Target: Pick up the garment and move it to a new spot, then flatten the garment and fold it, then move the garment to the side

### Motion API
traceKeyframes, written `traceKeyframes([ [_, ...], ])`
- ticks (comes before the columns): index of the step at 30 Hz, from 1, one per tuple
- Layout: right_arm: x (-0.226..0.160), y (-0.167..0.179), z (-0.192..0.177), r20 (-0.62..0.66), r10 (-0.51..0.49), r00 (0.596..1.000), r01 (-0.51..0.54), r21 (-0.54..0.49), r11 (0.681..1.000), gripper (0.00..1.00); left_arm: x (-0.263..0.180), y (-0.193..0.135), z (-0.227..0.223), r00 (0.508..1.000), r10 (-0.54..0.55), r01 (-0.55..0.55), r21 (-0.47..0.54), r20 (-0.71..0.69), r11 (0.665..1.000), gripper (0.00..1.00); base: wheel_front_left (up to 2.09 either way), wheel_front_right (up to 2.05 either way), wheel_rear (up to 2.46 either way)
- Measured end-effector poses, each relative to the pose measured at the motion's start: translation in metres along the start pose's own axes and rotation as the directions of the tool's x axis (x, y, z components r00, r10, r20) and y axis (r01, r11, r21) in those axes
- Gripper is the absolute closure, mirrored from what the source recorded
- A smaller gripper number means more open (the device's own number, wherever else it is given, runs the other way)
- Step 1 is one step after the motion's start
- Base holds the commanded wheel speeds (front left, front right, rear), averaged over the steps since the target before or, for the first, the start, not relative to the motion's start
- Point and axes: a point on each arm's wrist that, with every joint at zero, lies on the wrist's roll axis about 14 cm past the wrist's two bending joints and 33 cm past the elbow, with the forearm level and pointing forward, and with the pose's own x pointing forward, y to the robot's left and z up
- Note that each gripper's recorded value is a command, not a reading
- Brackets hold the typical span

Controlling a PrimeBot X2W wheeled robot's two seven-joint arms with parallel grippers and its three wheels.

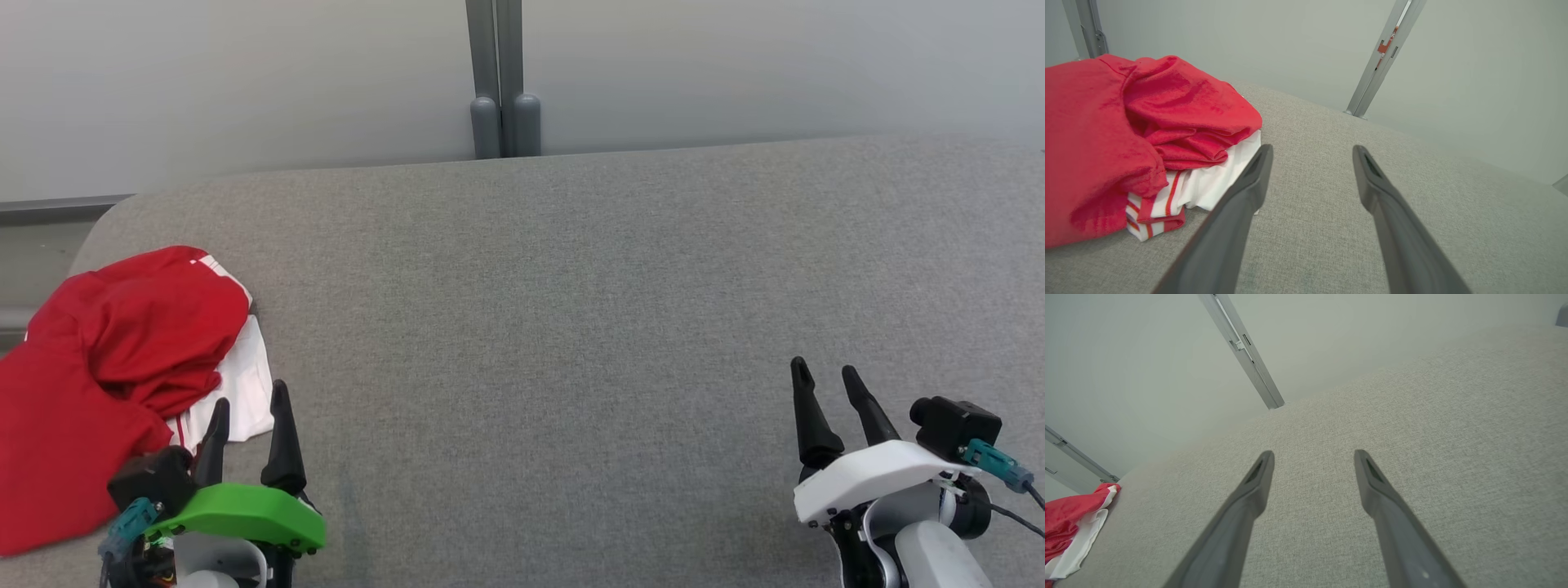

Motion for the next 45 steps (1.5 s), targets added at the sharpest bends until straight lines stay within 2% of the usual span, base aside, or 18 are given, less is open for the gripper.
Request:
traceKeyframes([
  [13,-0.001,0.002,-0.006,-0.010,0.017,1.000,-0.018,-0.122,0.992,0.00,0.000,-0.003,-0.003,1.000,-0.016,0.015,0.131,0.004,0.991,0.00,0.00,0.00,0.00],
  [34,0.003,0.003,-0.008,-0.008,0.041,0.999,-0.042,-0.283,0.958,0.00,0.000,0.000,-0.006,1.000,-0.020,0.014,0.292,0.016,0.956,0.00,0.00,0.00,0.00],
  [41,0.012,0.027,-0.020,-0.044,0.123,0.991,-0.131,-0.329,0.935,0.00,-0.005,0.022,0.003,0.998,0.045,-0.060,0.337,0.052,0.939,0.00,0.00,0.00,0.00],
  [45,0.022,0.062,-0.033,-0.083,0.228,0.970,-0.243,-0.356,0.902,0.00,-0.019,0.047,0.011,0.990,0.118,-0.140,0.366,0.082,0.920,0.00,0.00,0.00,0.00],
])
